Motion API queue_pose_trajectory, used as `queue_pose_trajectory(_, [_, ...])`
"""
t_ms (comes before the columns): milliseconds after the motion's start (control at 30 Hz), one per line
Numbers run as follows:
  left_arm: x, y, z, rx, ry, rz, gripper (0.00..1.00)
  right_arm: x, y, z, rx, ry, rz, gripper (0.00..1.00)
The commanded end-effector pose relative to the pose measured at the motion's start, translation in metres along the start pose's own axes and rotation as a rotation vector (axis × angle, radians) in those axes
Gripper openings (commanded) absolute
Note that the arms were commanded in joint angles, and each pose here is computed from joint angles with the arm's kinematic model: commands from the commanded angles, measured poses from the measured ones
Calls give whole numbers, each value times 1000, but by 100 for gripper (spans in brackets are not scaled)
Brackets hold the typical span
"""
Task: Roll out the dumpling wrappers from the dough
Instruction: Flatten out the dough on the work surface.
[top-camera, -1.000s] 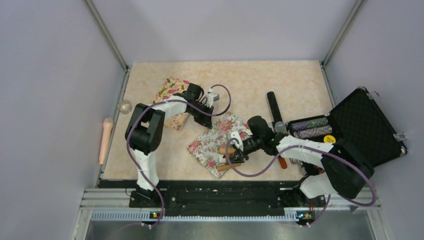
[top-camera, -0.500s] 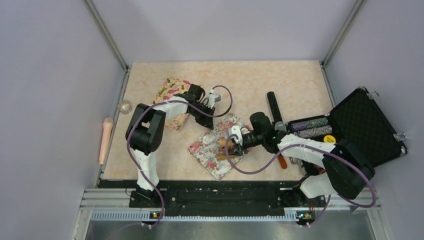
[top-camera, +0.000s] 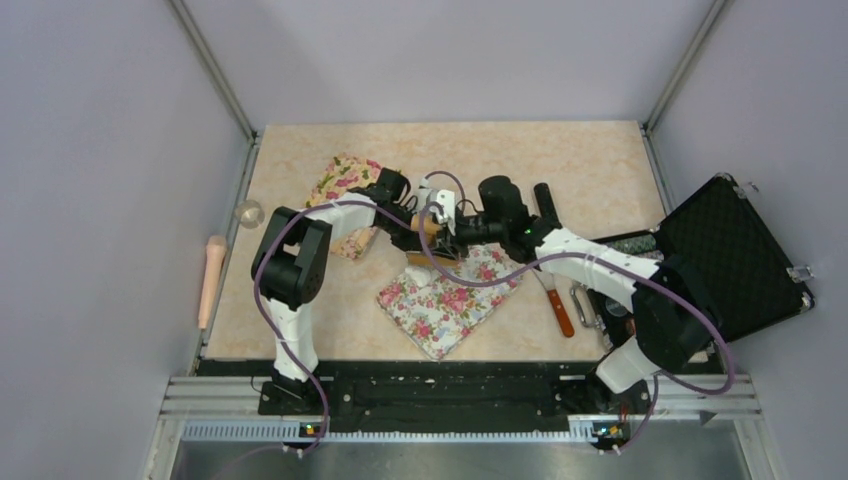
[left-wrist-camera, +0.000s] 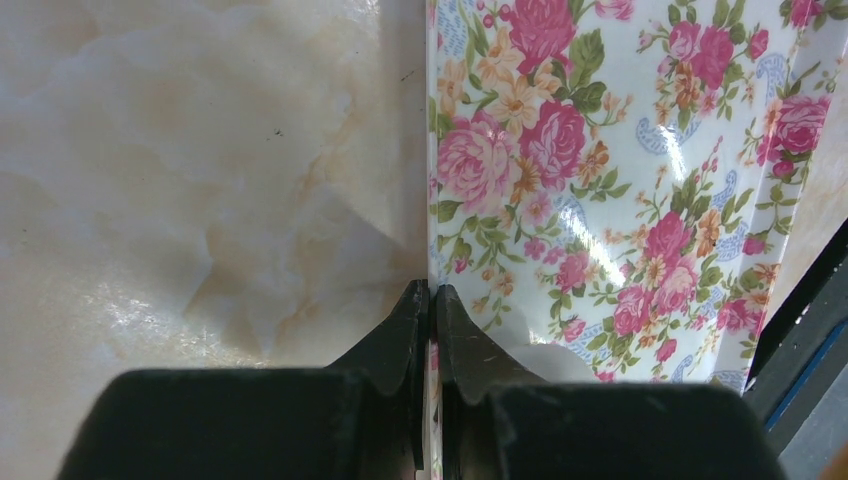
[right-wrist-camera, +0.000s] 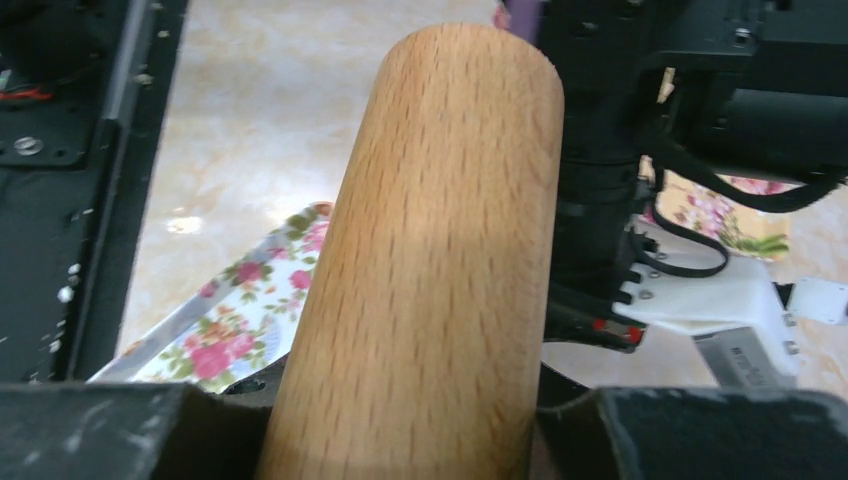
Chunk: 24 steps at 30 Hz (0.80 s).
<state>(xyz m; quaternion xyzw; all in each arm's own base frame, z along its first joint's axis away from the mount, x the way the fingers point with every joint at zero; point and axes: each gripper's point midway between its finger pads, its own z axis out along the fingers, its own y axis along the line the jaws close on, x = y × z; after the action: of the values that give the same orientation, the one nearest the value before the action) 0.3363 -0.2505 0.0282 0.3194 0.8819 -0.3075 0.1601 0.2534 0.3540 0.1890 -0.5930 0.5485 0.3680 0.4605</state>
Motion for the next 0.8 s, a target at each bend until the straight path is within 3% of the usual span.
queue_pose_trajectory(0, [5, -12, 1, 58, 7, 32, 0, -11, -41, 12, 100, 13, -31, 0])
queue_pose_trajectory(433, [5, -21, -3, 102, 5, 49, 0, 29, -47, 42, 84, 114, -87, 0])
queue_pose_trajectory(767, [4, -19, -3, 93, 2, 45, 0, 71, 29, 26, -215, 142, -128, 0])
